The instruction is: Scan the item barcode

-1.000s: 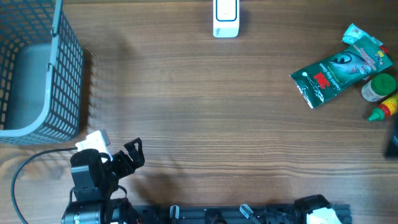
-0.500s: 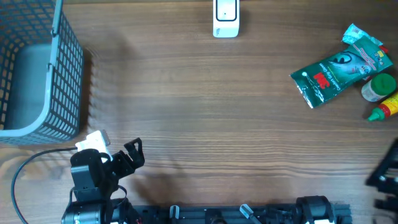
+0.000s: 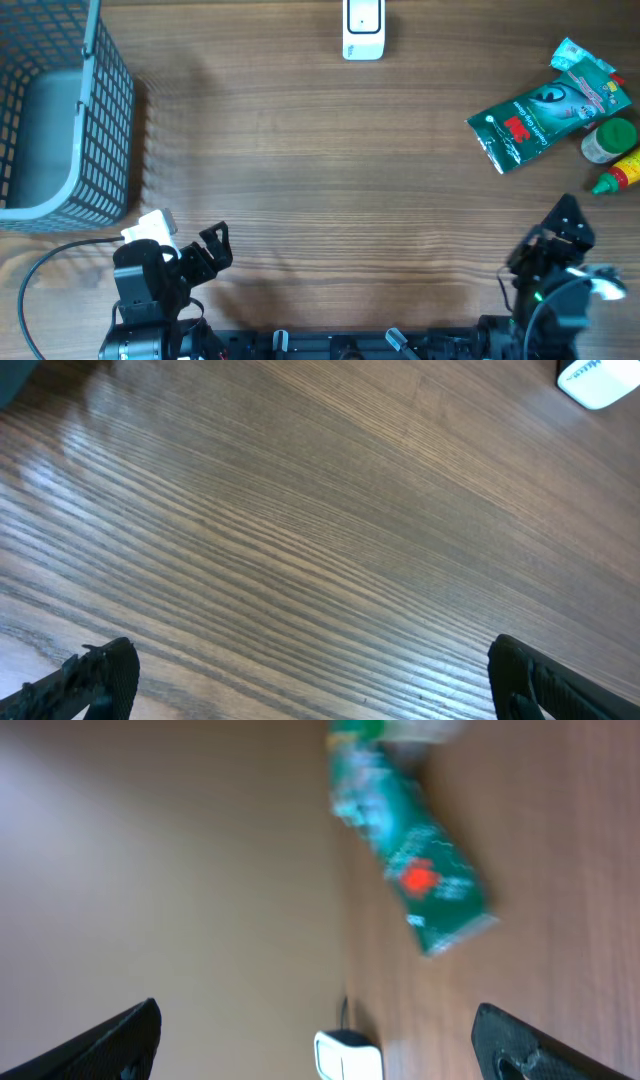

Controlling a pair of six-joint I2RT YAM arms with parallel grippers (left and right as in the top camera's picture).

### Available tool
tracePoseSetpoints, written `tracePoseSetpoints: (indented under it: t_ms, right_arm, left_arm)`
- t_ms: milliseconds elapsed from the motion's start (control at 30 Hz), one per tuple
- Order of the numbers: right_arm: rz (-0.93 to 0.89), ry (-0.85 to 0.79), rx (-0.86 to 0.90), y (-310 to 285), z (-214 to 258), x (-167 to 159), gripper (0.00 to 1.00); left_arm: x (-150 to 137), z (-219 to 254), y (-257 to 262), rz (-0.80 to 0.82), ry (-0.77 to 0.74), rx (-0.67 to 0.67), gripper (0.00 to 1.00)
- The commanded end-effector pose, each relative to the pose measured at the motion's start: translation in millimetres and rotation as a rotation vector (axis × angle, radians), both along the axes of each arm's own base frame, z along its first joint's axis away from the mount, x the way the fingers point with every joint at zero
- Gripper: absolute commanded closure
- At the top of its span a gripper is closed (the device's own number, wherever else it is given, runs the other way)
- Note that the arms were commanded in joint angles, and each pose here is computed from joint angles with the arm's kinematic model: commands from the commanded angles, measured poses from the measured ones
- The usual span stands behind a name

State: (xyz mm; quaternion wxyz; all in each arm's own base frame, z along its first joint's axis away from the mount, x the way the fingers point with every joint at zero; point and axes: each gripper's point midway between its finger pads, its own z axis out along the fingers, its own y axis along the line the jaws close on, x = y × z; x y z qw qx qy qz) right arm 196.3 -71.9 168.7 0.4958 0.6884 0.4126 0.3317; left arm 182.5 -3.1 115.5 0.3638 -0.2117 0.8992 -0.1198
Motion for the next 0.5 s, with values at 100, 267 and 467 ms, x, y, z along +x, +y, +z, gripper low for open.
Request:
tracePoseSetpoints:
  t_ms: [100, 267, 467]
  right_arm:
    - [-0.182, -0.086, 0.249, -13.7, -31.2, -3.8, 0.00]
    - [-0.191, -0.108, 0.237, -16.1, -29.5, -1.3, 0.00]
    - [-0.022, -0.102, -0.394, -14.9, 27.9, 20.2, 0.00]
  left_arm:
    - [-0.1, -1.2, 0.2, -0.006, -0.002, 0.005, 0.00]
    - [-0.1, -1.2, 0.2, -0.006, -0.002, 0.005, 0.00]
    - [-0.1, -1.2, 0.3, -0.006, -0.002, 0.006, 0.00]
